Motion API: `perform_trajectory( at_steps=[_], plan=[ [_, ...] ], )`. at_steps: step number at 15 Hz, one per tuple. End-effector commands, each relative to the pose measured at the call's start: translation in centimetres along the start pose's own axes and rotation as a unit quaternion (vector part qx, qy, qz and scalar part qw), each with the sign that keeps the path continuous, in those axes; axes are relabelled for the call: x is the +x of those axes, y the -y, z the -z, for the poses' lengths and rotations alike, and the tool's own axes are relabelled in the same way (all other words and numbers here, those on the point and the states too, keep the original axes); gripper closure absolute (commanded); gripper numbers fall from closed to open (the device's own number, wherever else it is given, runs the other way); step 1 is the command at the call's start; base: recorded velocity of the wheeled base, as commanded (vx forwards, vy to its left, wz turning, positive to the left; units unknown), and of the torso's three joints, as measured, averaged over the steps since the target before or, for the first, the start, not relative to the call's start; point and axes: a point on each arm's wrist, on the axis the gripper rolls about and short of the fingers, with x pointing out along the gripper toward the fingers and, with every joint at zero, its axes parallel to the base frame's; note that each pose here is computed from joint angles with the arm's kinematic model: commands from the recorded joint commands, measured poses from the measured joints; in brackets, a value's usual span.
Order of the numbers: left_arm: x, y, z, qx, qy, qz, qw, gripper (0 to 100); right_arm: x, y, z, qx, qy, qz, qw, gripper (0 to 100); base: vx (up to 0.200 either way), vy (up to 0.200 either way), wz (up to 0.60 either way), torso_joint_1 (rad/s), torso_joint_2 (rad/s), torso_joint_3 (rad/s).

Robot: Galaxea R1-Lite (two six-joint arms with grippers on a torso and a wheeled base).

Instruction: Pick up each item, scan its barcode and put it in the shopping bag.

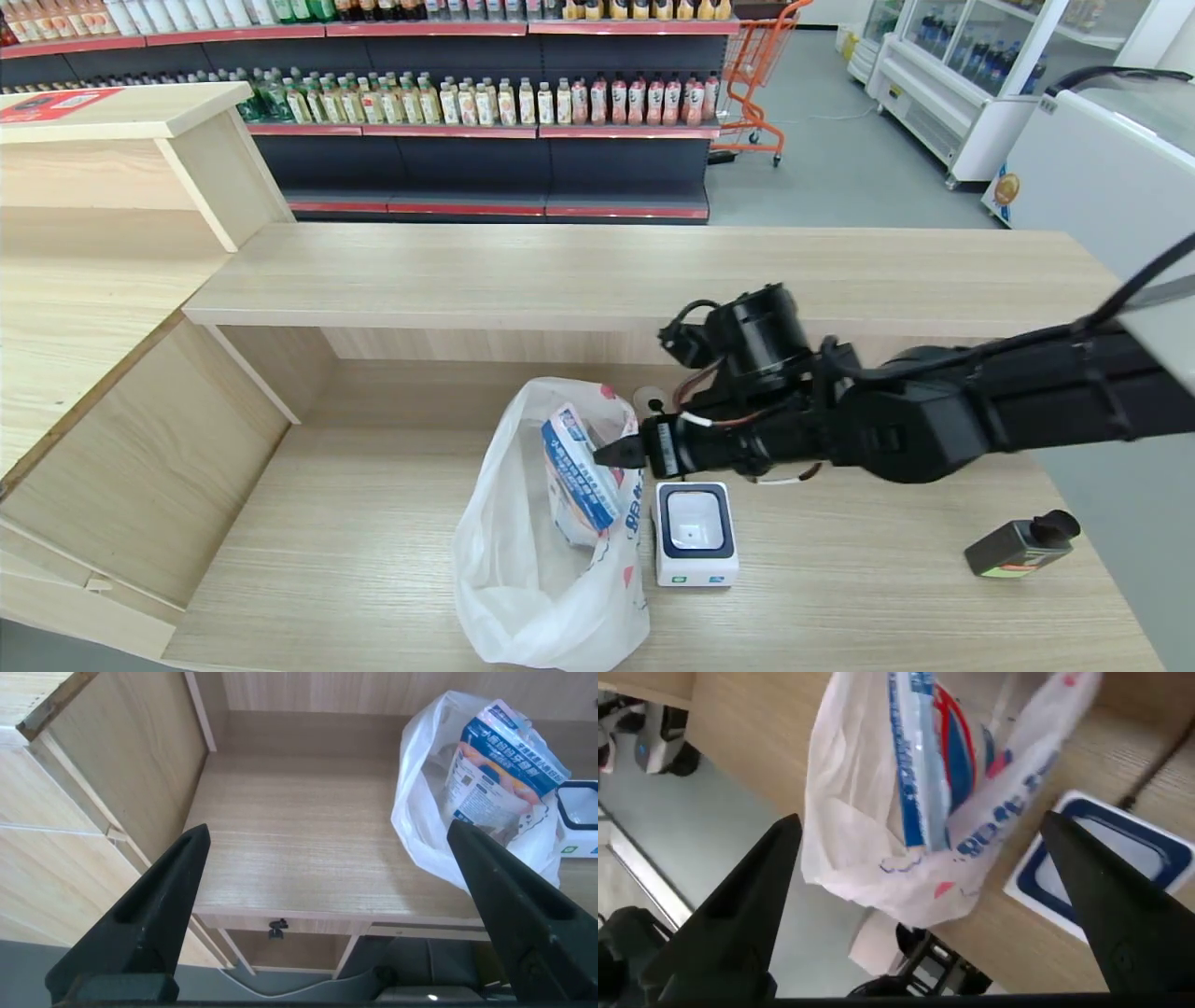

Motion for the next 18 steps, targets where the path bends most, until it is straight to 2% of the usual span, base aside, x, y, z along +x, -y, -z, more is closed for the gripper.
perform_trajectory(
  at_steps=[1,4,6,7,10,11,13,15,16,18],
  plan=[
    [0.0,0.0,0.0,0.0,0.0,0.0,1.0,0,-11.7,4.3,-0.4,0.052,0.043,0.115,0.991,0,0.0,0.0,0.0,0.0,0.0,0.0],
    [0.0,0.0,0.0,0.0,0.0,0.0,1.0,0,-18.6,6.2,1.2,0.035,0.047,0.225,0.973,0,0.0,0.0,0.0,0.0,0.0,0.0],
    [0.0,0.0,0.0,0.0,0.0,0.0,1.0,0,-19.9,6.4,2.3,0.042,0.052,0.249,0.966,0,0.0,0.0,0.0,0.0,0.0,0.0],
    [0.0,0.0,0.0,0.0,0.0,0.0,1.0,0,-21.8,5.8,4.7,0.046,0.055,0.252,0.965,0,0.0,0.0,0.0,0.0,0.0,0.0],
    [0.0,0.0,0.0,0.0,0.0,0.0,1.0,0,-24.2,4.9,8.7,0.051,0.068,0.253,0.964,0,0.0,0.0,0.0,0.0,0.0,0.0],
    [0.0,0.0,0.0,0.0,0.0,0.0,1.0,0,-25.0,4.4,10.3,0.047,0.08,0.239,0.966,0,0.0,0.0,0.0,0.0,0.0,0.0],
    [0.0,0.0,0.0,-0.001,0.0,0.0,1.0,0,-26.6,3.6,13.9,0.031,0.131,0.236,0.962,0,0.0,0.0,0.0,0.0,0.0,0.0],
    [0.0,0.0,0.0,0.0,0.0,0.0,1.0,0,-28.3,2.9,16.8,0.011,0.176,0.263,0.949,0,0.0,0.0,0.0,0.0,0.0,0.0],
    [0.0,0.0,0.0,0.0,0.0,0.0,1.0,0,-29.4,2.5,18.4,-0.01,0.202,0.293,0.935,0,0.0,0.0,0.0,0.0,0.0,0.0],
    [0.0,0.0,0.0,0.0,0.0,0.0,1.0,0,-30.5,2.0,20.8,-0.03,0.217,0.321,0.921,0,0.0,0.0,0.0,0.0,0.0,0.0]
  ],
)
